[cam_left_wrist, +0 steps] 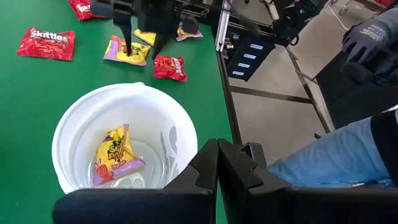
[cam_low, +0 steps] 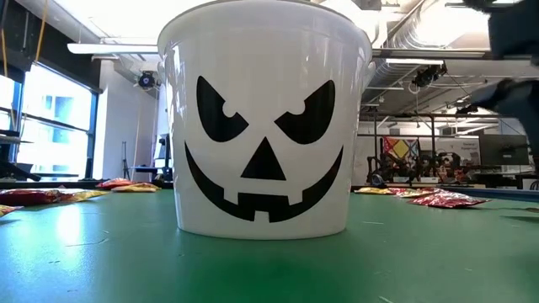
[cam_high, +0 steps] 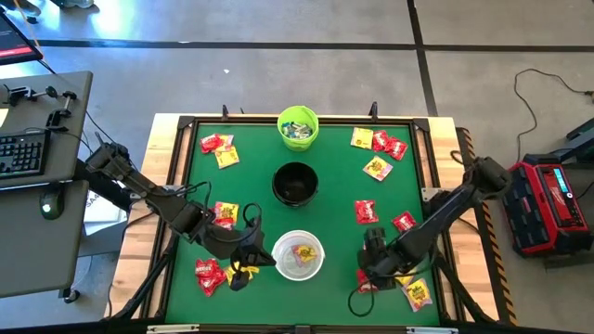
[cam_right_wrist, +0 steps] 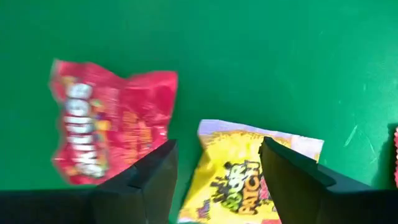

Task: Sort candy by brand, put in halloween buckets
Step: Put the yellow chocolate into the white bucket

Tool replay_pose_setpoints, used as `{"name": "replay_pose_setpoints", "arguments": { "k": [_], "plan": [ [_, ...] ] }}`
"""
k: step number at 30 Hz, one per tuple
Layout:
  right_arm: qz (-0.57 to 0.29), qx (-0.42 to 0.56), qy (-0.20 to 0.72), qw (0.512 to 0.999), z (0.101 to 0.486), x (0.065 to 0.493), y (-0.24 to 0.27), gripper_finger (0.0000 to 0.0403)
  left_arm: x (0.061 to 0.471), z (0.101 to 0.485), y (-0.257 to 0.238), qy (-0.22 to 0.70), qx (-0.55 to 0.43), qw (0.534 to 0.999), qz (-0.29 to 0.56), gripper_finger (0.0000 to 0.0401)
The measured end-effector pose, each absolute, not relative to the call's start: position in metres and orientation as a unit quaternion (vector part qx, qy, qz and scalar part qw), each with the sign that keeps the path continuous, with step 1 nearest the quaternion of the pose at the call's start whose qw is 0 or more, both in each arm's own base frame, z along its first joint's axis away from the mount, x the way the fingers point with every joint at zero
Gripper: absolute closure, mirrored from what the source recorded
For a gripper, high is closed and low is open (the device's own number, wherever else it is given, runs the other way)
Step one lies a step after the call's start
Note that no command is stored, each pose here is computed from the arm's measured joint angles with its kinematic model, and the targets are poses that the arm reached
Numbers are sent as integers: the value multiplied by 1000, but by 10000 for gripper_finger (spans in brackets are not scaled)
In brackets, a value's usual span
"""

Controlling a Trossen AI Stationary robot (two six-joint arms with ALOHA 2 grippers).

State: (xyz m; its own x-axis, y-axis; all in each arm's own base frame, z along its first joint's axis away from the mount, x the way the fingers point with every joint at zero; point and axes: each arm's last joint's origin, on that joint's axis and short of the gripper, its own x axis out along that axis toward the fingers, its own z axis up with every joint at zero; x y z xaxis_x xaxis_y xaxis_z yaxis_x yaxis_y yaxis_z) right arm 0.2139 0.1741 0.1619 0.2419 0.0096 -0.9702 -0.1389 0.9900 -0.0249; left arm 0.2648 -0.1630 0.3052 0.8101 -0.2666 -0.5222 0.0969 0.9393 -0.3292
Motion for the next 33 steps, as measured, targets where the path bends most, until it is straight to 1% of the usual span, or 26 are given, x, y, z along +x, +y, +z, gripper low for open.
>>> {"name": "replay_pose_setpoints", "arguments": {
  "k": [3, 6, 9, 12, 13, 14, 18, 21, 23, 26, 33],
  "plan": [
    [39, -57, 635, 770, 150, 218, 172, 209, 265, 305, -163, 293, -148, 940, -96, 401],
    [38, -45, 650, 758, 143, 221, 171, 243, 265, 305, -163, 294, -152, 939, -94, 401],
    [39, -31, 655, 754, 143, 222, 170, 298, 265, 305, -163, 294, -153, 939, -94, 401],
    [39, -19, 657, 753, 144, 223, 169, 371, 265, 305, -163, 294, -153, 939, -94, 401],
    [37, -18, 658, 752, 146, 223, 167, 384, 265, 305, -163, 294, -153, 939, -94, 401],
    [37, -20, 659, 751, 147, 224, 168, 389, 265, 305, -163, 294, -153, 939, -94, 401],
    [43, -7, 643, 765, 164, 236, 173, 387, 265, 304, -162, 295, -148, 940, -84, 401],
    [48, -6, 616, 786, 183, 248, 179, 398, 264, 303, -161, 298, -144, 941, -74, 401],
    [49, -1, 589, 807, 198, 257, 184, 397, 264, 304, -161, 296, -143, 942, -74, 401],
    [44, 3, 566, 823, 220, 267, 188, 399, 264, 304, -161, 296, -142, 942, -74, 401],
    [57, 10, 476, 877, 287, 289, 196, 401, 264, 305, -161, 294, -138, 942, -79, 401]
  ]
}}
